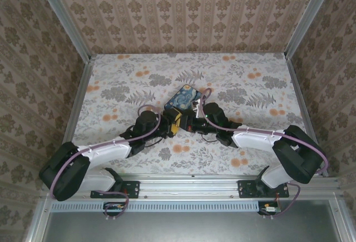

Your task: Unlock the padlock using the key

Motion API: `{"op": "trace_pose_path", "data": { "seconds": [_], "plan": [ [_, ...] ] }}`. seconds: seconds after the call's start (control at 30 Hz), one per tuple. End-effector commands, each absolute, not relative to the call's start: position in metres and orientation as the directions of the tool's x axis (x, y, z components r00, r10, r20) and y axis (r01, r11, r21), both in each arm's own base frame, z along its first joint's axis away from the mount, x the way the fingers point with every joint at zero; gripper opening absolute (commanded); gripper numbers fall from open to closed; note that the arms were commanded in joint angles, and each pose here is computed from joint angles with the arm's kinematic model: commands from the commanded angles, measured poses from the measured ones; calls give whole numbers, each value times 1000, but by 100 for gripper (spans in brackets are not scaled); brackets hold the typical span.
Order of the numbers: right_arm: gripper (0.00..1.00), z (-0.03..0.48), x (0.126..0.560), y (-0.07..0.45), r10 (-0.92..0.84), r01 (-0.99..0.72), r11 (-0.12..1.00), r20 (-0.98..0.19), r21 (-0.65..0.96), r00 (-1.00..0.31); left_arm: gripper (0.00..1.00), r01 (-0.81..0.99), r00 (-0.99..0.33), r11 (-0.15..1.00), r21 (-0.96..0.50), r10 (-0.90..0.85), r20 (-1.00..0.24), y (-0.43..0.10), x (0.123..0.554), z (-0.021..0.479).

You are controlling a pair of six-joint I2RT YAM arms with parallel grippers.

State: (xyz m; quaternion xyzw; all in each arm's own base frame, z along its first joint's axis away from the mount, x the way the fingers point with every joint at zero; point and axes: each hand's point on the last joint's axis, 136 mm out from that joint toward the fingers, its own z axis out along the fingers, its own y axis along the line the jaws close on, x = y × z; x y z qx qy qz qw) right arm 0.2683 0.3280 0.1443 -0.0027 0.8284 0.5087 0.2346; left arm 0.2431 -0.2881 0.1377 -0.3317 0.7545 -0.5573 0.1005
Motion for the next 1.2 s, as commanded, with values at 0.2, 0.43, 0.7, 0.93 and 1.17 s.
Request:
{"op": "trace_pose_path", "data": {
  "seconds": [0.2, 0.43, 0.7, 0.93, 1.17],
  "plan": [
    [0, 166, 264, 339, 222, -323, 401, -433, 857, -874, 57, -346, -761, 111, -932, -614, 209, -283, 245, 154],
    [0, 171, 263, 342, 215, -346, 383, -446, 857, -869, 52, -345, -757, 99, -934, -617, 214, -281, 245, 155],
    [0, 166, 262, 339, 215, -339, 391, -443, 856, -871, 45, -341, -751, 96, -935, -627, 209, -276, 245, 154],
    [0, 165, 262, 339, 220, -342, 390, -447, 855, -867, 39, -342, -741, 95, -935, -639, 206, -271, 245, 154],
    [0, 167, 265, 343, 220, -345, 380, -446, 858, -867, 34, -339, -742, 92, -936, -637, 206, -270, 244, 155]
  ]
}}
